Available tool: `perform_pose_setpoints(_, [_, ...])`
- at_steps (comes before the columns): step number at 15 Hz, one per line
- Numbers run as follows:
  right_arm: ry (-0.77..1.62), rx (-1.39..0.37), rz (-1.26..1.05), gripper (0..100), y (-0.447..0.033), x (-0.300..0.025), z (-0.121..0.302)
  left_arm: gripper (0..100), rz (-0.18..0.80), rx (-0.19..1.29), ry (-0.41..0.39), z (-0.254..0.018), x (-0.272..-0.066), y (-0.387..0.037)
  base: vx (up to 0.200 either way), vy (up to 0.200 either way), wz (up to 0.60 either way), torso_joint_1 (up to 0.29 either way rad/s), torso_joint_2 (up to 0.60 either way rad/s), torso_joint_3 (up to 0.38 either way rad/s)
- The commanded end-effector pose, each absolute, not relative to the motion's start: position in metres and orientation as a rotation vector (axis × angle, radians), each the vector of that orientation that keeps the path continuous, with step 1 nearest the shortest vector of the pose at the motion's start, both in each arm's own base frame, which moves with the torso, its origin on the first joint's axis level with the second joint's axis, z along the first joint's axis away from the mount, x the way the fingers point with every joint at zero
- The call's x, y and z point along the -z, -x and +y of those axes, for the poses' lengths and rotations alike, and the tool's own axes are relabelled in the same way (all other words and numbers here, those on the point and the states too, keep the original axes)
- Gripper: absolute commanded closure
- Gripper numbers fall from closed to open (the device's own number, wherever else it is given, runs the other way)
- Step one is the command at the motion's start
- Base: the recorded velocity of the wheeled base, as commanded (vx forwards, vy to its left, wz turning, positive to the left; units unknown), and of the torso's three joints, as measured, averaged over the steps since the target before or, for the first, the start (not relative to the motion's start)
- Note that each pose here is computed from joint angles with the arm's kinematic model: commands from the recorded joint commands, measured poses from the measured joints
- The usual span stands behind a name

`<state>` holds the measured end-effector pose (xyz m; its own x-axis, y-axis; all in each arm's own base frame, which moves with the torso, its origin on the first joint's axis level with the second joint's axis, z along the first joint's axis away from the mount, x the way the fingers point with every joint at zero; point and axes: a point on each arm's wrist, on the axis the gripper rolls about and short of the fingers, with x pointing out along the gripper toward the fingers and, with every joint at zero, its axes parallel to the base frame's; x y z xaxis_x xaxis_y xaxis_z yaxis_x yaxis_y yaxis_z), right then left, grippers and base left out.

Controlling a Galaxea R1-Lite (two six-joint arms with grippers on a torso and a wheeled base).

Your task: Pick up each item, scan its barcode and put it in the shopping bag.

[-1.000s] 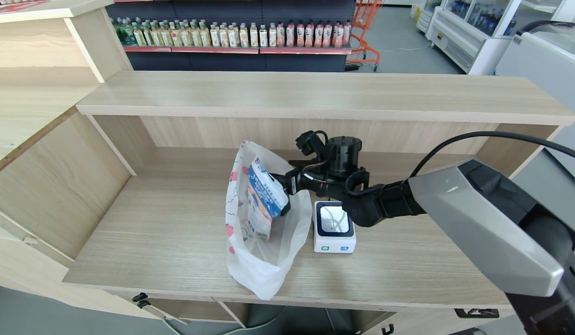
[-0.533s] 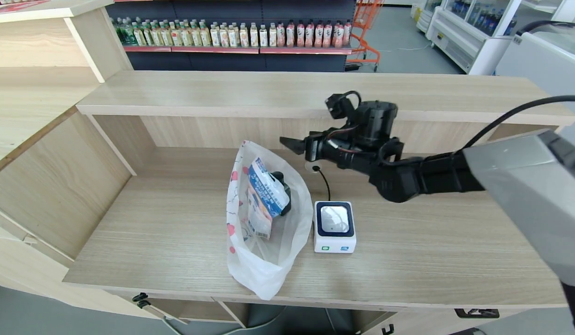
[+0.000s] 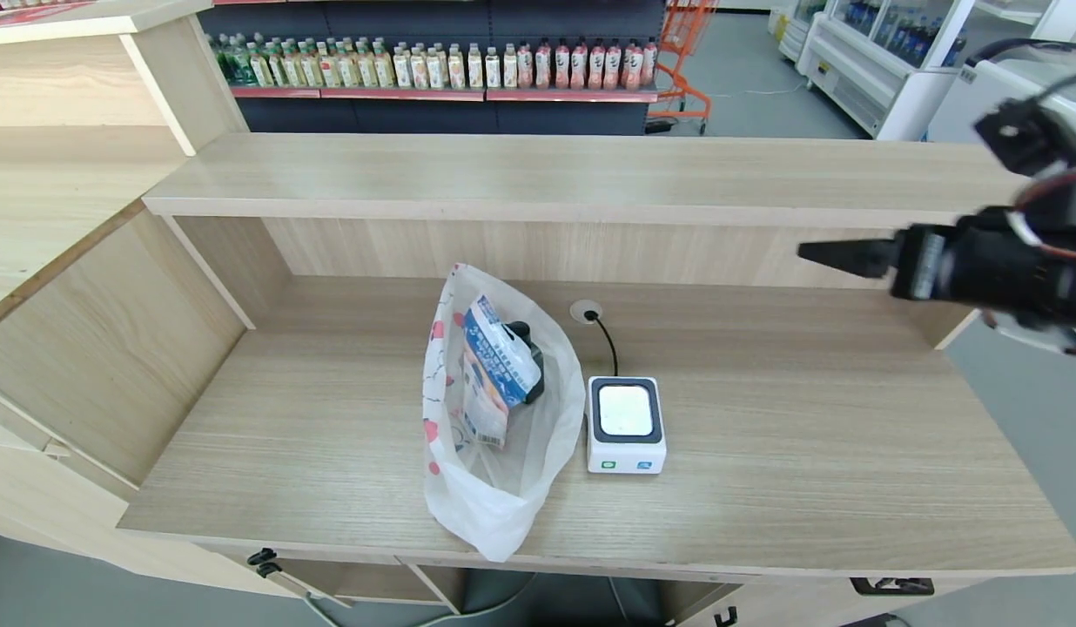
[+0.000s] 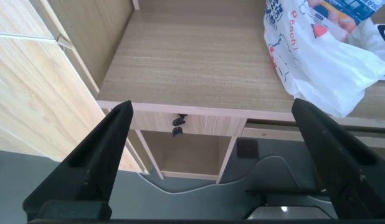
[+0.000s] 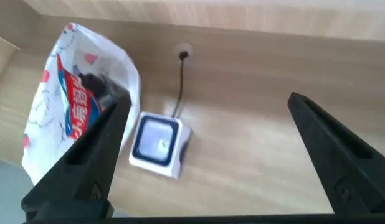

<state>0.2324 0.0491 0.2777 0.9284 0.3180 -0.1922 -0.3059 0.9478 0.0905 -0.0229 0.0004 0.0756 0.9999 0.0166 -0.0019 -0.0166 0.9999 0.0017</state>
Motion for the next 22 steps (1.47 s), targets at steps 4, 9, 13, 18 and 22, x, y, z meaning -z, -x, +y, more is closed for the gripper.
perform_pose_setpoints(4, [-0.032,-0.014,0.207,0,-0.009,-0.116,0.000,0,0.002,-0.017,-0.002,0.000,-0.076,0.023,0.000,0.000,0.00,0.000,0.00,0.000])
perform_pose_setpoints(9, [0.061,-0.082,-0.033,0,0.023,-0.079,0.002,0,0.002,-0.017,-0.002,0.000,-0.076,0.023,0.000,0.000,0.00,0.000,0.00,0.000])
perform_pose_setpoints(13, [0.071,-0.036,-0.023,0,0.023,-0.078,0.001,0,0.002,-0.017,-0.002,0.000,-0.076,0.023,0.000,0.000,0.00,0.000,0.00,0.000])
perform_pose_setpoints(18, [0.075,-0.003,0.008,0,0.023,-0.075,0.000,0,0.002,-0.017,-0.002,0.000,-0.076,0.023,0.000,0.000,0.00,0.000,0.00,0.000])
perform_pose_setpoints(22, [0.075,-0.005,0.009,0,0.023,-0.075,0.000,0,0.002,-0.017,-0.002,0.000,-0.076,0.023,0.000,0.000,0.00,0.000,0.00,0.000])
